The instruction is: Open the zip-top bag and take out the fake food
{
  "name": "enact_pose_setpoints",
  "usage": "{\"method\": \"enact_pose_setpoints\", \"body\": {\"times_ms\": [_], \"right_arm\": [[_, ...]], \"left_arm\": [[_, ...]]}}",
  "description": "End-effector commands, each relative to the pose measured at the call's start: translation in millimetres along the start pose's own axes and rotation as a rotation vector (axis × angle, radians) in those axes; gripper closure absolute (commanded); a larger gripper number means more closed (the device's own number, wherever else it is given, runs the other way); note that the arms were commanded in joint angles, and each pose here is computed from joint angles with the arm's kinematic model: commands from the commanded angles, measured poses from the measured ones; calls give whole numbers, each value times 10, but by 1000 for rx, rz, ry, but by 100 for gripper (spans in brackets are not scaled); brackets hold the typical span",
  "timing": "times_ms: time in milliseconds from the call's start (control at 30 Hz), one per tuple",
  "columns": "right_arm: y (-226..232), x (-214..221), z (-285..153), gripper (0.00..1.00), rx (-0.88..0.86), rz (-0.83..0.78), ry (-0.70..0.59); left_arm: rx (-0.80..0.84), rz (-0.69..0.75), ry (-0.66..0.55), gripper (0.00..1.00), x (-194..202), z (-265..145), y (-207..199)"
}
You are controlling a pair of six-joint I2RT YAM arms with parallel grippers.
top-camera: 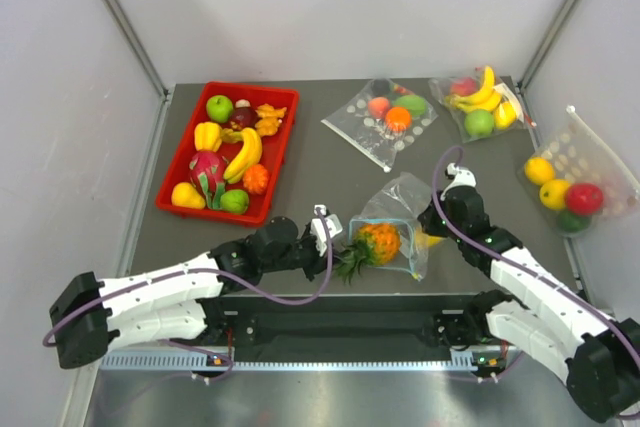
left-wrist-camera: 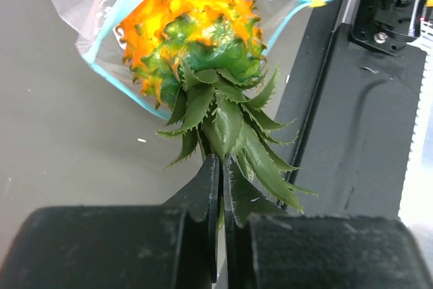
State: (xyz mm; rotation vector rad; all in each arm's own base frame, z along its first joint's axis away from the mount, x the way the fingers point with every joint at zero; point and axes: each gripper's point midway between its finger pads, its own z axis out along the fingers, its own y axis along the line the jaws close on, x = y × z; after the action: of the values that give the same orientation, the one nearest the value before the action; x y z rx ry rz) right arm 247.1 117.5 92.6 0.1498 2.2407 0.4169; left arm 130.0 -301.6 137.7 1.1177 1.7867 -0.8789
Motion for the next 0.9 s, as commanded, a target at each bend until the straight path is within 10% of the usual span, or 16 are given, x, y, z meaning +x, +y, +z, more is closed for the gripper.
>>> {"method": "enact_pose_setpoints", "body": {"times_ms": [0,867], "right_arm": [[66,-384,29,100,-9,1,-111],[-131,-467,70,100,-1,28,-118]], "left_arm": [[39,-12,-53,100,-136,-74,-98],[-322,-23,-272,100,-1094,-736,512]]}}
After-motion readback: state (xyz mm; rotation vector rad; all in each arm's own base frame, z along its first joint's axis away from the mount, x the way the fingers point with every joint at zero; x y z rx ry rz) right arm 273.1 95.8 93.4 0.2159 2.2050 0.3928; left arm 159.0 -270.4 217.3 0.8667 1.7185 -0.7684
